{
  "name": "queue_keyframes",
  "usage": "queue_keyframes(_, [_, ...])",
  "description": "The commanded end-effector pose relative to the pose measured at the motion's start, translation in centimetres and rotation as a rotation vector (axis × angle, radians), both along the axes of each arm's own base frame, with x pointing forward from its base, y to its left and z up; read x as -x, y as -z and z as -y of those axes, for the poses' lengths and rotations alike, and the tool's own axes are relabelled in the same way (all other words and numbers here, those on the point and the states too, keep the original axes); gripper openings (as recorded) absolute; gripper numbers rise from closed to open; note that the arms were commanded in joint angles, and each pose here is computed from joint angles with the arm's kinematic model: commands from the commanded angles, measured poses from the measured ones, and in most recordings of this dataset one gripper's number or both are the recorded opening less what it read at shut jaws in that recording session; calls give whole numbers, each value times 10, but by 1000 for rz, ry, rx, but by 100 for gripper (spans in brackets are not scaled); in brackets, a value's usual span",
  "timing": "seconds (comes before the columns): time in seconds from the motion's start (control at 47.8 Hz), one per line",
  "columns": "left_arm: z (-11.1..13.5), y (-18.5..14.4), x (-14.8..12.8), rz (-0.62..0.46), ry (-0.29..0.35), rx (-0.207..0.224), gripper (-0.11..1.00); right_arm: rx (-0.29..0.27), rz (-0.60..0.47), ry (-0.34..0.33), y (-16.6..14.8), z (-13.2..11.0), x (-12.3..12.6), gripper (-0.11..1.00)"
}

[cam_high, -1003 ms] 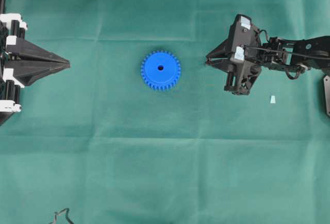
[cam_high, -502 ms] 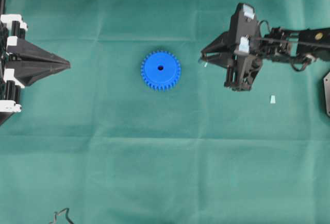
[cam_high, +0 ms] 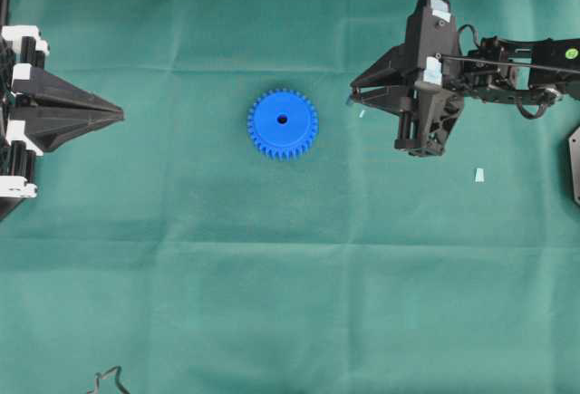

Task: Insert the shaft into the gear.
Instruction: 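Lift the held shaft with the right gripper, then carry the shaft left over the blue gear's center hole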

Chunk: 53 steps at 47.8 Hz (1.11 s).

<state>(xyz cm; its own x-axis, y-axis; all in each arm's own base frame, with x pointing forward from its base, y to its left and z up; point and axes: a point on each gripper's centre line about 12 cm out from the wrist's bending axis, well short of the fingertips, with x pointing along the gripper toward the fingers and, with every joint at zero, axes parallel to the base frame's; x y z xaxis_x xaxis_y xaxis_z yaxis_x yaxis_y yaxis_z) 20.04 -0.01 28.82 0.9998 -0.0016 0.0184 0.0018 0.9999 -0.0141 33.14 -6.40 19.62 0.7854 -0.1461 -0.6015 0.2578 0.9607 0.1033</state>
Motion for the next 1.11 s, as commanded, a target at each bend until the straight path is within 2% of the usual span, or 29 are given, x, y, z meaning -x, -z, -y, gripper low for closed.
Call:
queue_keyframes(0.0, [0,-11,-3,28,2,-3,0,7,41,-6,-13,0,-13,17])
queue_keyframes(0.481, [0,-11,-3,28,2,-3,0,13,62,-65,-17,-8,-95,17])
queue_keyframes(1.087, [0,-11,-3,28,2,-3,0,17,21,-74,-7,-9,-94,17])
